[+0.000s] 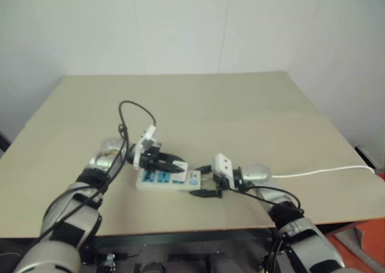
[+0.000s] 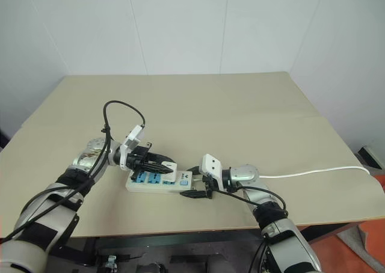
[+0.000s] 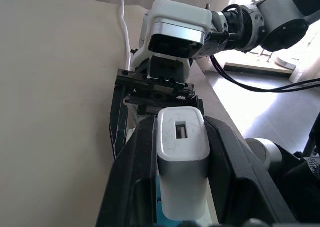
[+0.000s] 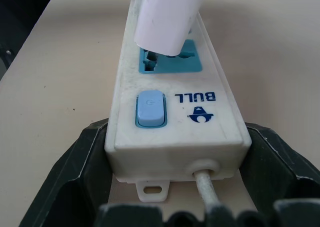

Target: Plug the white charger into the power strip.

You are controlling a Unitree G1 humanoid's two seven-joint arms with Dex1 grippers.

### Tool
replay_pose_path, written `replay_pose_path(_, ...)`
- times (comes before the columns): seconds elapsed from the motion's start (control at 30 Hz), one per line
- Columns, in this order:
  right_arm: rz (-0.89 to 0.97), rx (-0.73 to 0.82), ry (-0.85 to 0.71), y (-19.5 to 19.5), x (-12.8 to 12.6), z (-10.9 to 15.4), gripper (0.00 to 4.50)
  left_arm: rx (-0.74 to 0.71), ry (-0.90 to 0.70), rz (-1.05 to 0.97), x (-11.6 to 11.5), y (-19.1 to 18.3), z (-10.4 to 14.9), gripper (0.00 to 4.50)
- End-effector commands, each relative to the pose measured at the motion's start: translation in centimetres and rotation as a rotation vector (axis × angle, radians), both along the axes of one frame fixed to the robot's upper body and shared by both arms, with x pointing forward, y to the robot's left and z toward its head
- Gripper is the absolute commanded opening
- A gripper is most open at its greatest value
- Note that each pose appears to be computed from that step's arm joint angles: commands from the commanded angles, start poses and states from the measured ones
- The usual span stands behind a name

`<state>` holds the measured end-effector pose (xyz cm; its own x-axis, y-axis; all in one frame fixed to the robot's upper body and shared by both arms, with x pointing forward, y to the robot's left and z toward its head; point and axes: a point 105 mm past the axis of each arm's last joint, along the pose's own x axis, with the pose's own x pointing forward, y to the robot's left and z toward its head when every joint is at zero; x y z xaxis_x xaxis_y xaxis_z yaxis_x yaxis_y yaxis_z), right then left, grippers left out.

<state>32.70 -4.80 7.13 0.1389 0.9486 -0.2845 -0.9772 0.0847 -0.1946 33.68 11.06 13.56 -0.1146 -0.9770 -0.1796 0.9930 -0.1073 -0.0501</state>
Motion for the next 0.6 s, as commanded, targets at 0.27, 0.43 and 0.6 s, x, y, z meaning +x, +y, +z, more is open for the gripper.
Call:
replay_pose_path(0.27,-0.025,-0.083,0.038,-0.2,-0.4,-2.5,3.44,0.000,-0.023,-0.005,-0.7,0.8,-0.5,1.01)
replay_pose_path(0.43,-0.020,-0.083,0.035,-0.1,-0.5,-2.6,3.44,-0.020,-0.033,0.010,-1.4,1.7,-1.0,1.01)
replay_pose_path(0.6,-0.014,-0.084,0.028,-0.1,-0.6,-2.6,3.44,0.003,-0.034,0.018,-2.3,2.6,-2.6,1.01)
